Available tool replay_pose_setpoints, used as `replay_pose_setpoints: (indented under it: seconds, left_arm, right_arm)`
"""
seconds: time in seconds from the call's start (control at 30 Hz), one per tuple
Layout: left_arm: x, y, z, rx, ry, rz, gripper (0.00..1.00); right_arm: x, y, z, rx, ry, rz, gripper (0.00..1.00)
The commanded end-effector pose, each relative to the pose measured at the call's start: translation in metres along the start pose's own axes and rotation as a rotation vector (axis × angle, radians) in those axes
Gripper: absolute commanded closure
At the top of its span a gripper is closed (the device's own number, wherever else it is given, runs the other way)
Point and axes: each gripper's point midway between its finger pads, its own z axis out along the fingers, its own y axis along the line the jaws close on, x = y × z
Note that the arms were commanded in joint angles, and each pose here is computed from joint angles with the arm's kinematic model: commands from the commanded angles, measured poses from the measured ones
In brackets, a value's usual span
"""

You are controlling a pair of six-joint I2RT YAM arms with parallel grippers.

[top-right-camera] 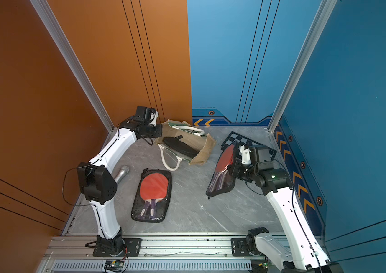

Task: Remove the ping pong set from the canvas bag
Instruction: Place the ping pong set at the center of the board.

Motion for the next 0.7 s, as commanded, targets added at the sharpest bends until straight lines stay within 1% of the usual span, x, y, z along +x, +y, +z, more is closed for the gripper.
replay_pose_setpoints:
  seconds: [0.0, 0.13, 0.37, 0.5, 0.67]
  left_arm:
    - [-0.028, -0.002, -0.02, 0.007, -0.096, -0.024, 0.96]
    - [-0.023, -0.004, -0.018, 0.016, -0.081, -0.021, 0.96]
    - [-0.012, -0.006, -0.02, 0.02, -0.061, -0.004, 0.96]
    - [-0.01, -0.004, -0.021, 0.02, -0.058, 0.001, 0.96]
    - [-0.006, -0.003, -0.019, 0.024, -0.045, -0.001, 0.95]
  right_arm:
    - [0.02, 0.014, 0.007, -0.059, 0.003, 0.006, 1.0]
    - [0.043, 0.023, 0.036, -0.123, 0.031, 0.007, 1.0]
    - [0.053, 0.048, 0.083, -0.22, 0.063, 0.019, 1.0]
    - [0.063, 0.061, 0.108, -0.256, 0.106, 0.01, 1.0]
    - [0.087, 0.058, 0.139, -0.254, 0.178, 0.031, 1.0]
